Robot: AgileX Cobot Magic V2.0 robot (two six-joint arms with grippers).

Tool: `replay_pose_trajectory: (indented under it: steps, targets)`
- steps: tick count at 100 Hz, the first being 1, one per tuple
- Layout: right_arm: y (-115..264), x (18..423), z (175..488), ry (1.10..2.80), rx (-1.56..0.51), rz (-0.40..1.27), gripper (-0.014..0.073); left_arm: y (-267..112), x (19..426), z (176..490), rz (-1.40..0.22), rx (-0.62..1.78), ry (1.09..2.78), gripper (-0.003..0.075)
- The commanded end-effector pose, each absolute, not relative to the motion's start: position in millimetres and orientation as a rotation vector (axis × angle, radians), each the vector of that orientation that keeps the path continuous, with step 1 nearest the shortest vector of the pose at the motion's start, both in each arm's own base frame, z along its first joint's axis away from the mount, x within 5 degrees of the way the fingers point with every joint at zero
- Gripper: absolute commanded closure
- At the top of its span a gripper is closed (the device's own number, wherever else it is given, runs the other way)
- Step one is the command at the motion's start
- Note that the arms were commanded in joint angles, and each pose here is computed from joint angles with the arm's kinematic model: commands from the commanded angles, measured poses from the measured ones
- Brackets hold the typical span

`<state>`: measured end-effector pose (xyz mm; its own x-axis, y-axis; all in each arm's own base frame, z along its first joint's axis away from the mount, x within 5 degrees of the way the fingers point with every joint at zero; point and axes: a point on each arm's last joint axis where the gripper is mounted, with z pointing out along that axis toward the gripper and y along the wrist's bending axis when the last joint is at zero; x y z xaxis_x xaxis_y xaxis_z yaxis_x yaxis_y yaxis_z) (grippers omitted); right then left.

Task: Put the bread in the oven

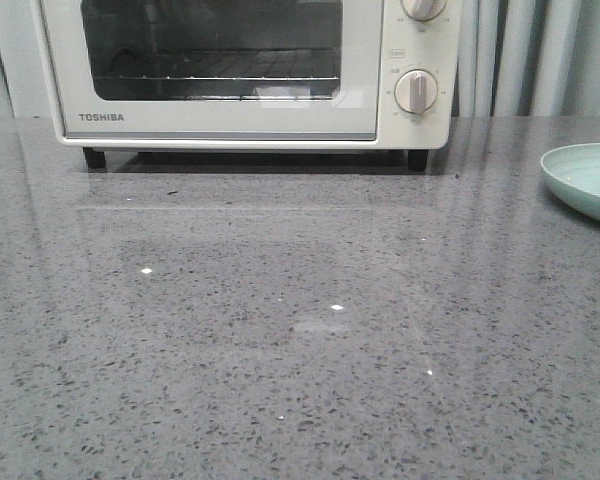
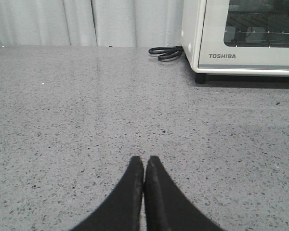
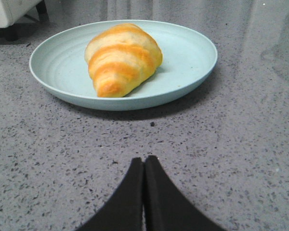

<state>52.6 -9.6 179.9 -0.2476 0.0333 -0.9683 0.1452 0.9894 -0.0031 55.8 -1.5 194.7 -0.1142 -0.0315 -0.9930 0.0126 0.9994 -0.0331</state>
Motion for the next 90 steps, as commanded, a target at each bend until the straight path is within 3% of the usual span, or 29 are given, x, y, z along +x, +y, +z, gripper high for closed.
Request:
replay_pose_trajectory:
  steps: [1,49,62,90]
  targets:
    - [-9.7,52.7,175.0,1.798,0.111,-0.122,0.0670,-1.0,55.2,196.3,-0.041,-0.026,1.596,0.0741]
    - [-9.7,52.7,175.0,1.798,0.111,-0.122,0.0670,-0.9,55.2,196.5,-0.041,-0.026,1.594,0.0742]
    - [-9.6,52.8,175.4,1.794,0.110,-0.121,0.0670,-0.3,55.1,202.9,-0.037,-0.030,1.523,0.0741]
    - [-5.1,55.3,203.8,1.482,0.055,-0.092,0.0670,4.6,51.9,222.4,-0.170,-0.199,1.293,0.0741]
